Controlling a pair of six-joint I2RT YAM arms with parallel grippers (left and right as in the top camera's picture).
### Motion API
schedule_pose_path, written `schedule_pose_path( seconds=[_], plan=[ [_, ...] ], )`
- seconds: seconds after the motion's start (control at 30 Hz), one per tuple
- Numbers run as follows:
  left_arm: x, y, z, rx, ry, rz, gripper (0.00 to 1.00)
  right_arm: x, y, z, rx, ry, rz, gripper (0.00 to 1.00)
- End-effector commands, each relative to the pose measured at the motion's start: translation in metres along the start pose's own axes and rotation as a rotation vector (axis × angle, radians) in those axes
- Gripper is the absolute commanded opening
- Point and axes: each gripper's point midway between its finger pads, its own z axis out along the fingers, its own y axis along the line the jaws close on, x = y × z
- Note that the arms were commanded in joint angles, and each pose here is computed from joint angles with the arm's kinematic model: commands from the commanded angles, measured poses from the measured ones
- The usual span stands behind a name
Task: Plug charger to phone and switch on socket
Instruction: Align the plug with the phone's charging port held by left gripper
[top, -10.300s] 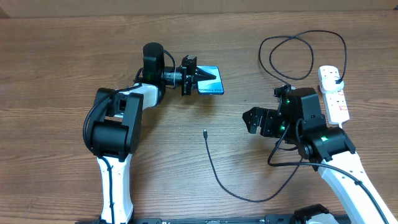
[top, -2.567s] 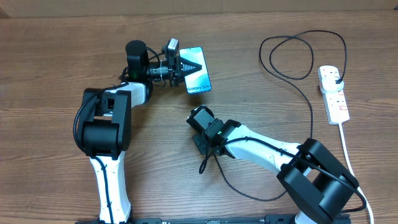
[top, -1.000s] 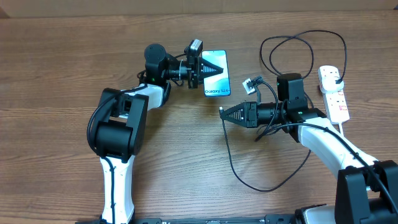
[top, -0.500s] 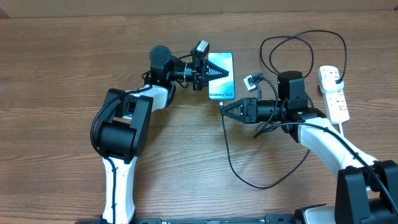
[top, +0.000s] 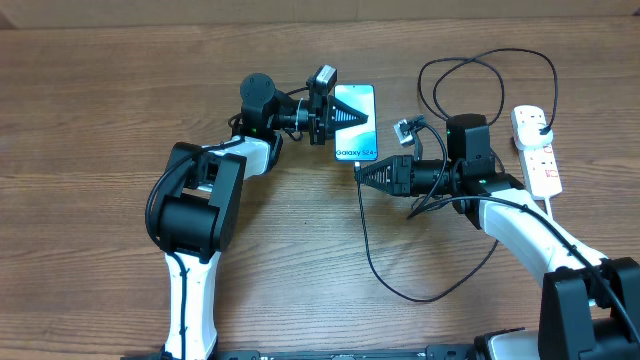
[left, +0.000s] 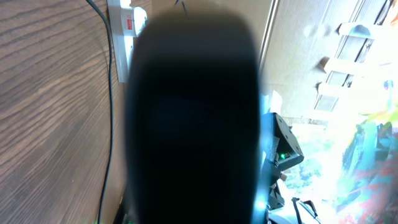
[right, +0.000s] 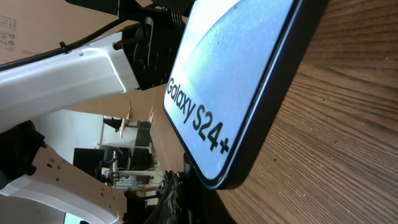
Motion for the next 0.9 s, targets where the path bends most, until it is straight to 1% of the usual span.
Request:
schedule_pose_path(
  seconds=[0.0, 0.73, 0.87],
  plan=[
    [0.0, -0.0098, 0.0012, 0.004, 0.014, 0.056, 0.04, -0.0026, -0.0013, -0.0003, 0.003, -0.009, 0.014, 0.04],
    [-0.0035, -0.0107, 0.0012, 0.009, -0.007, 0.064, 0.04, -0.0039, 0.0008, -0.0003, -0.006, -0.012, 0.025, 0.04],
    [-0.0033, -0.0137, 0.0019, 0.014, -0.01, 0.09, 0.04, -0.0046, -0.0004, -0.0003, 0.001, -0.016, 0.039, 0.04]
  ],
)
